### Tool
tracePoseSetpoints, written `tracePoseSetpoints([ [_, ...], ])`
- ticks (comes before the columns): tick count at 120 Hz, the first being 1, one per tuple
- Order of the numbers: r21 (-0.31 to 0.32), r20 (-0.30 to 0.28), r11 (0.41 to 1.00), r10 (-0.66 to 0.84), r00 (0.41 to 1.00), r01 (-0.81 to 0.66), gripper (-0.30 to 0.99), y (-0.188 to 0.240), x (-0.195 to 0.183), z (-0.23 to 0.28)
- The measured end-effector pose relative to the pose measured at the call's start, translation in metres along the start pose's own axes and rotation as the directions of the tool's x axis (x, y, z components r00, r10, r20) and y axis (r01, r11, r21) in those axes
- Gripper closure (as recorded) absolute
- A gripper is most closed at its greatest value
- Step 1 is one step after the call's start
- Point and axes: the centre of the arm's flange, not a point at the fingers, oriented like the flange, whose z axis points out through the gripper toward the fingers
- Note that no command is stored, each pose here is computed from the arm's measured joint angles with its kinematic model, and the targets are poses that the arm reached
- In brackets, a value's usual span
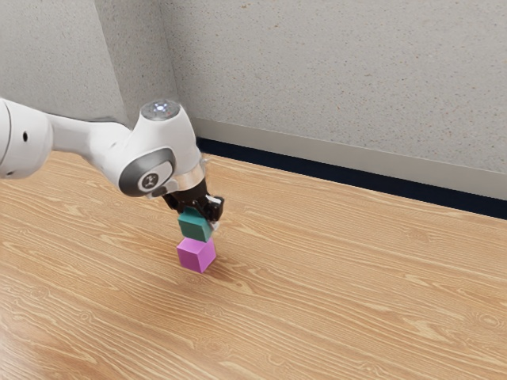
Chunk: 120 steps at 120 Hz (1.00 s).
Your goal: Pick up the blue block with one arm, and put the blue block on the pink block with one arm
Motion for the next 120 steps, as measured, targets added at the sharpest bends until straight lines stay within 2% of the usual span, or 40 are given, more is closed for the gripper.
tracePoseSetpoints([
  [24, -0.006, -0.012, 1.0, 0.016, 1.0, -0.016, 0.4, 0.009, 0.008, 0.009],
  [78, 0.0, -0.001, 0.999, 0.037, 0.999, -0.037, 0.42, 0.016, 0.006, 0.009],
  [88, -0.009, -0.002, 1.0, 0.027, 1.0, -0.027, 0.28, 0.024, 0.005, 0.011],
  [120, -0.009, -0.009, 1.0, 0.012, 1.0, -0.012, 0.09, 0.023, 0.006, 0.014],
])
